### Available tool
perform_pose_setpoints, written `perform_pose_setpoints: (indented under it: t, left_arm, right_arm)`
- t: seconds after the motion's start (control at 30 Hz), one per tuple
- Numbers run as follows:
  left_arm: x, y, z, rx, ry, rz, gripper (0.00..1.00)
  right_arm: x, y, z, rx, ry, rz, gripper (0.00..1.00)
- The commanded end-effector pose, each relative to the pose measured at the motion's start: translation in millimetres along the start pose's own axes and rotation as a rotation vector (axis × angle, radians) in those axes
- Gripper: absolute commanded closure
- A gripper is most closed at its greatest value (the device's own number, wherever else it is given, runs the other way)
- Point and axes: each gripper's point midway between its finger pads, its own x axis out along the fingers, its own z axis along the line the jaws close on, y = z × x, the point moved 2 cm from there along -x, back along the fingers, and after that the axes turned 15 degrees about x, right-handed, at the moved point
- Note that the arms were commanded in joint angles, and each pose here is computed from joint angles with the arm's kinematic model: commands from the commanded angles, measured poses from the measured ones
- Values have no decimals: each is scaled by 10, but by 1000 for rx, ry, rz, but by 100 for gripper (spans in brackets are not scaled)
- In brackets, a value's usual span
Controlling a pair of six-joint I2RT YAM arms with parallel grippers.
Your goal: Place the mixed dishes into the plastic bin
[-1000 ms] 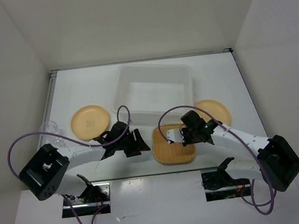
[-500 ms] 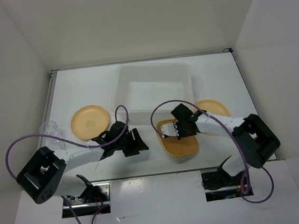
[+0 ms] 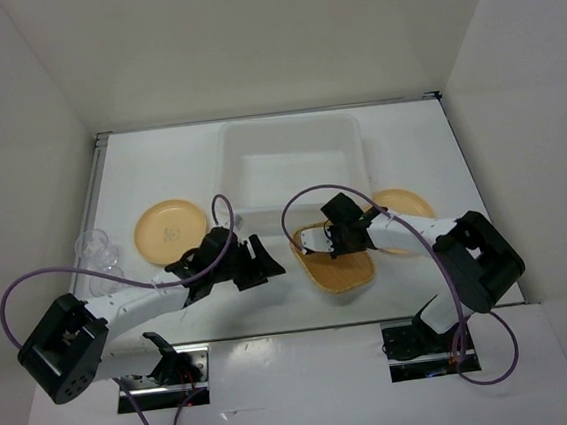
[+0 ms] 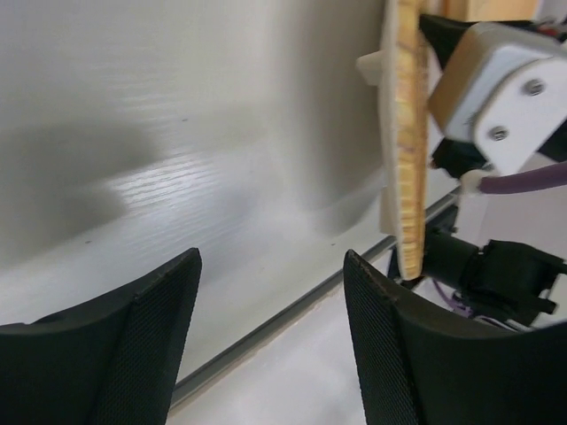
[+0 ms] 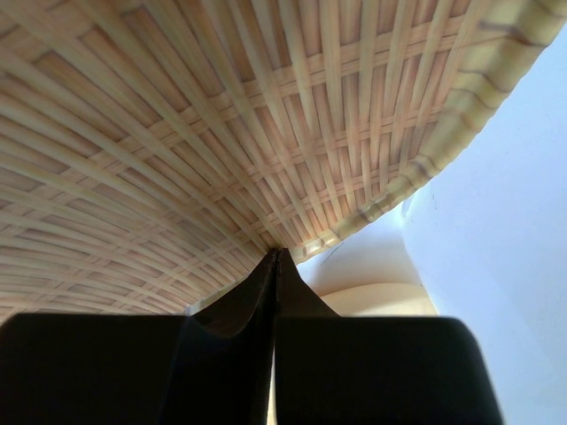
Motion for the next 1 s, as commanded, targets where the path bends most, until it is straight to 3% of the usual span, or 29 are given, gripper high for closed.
perform_pose_setpoints:
  t: [0.0, 0.1, 0.27, 0.5, 0.97]
  left_arm:
    - [15, -179, -289, -26, 123, -56, 27]
    - [148, -204, -308, -67, 145, -56, 25]
    - [392, -209, -690, -13, 208, -12, 24]
    - [635, -136, -823, 17, 196, -3, 23]
    - [-44, -407, -1116, -76, 302, -182, 27]
  right_arm:
    - [93, 304, 643, 33, -245, 85, 100]
    - [99, 290, 633, 44, -238, 80, 100]
    - [104, 277, 627, 63, -231, 75, 100]
    - [78, 281, 631, 73, -224, 68, 100]
    - [80, 224, 666, 84, -227, 55, 100]
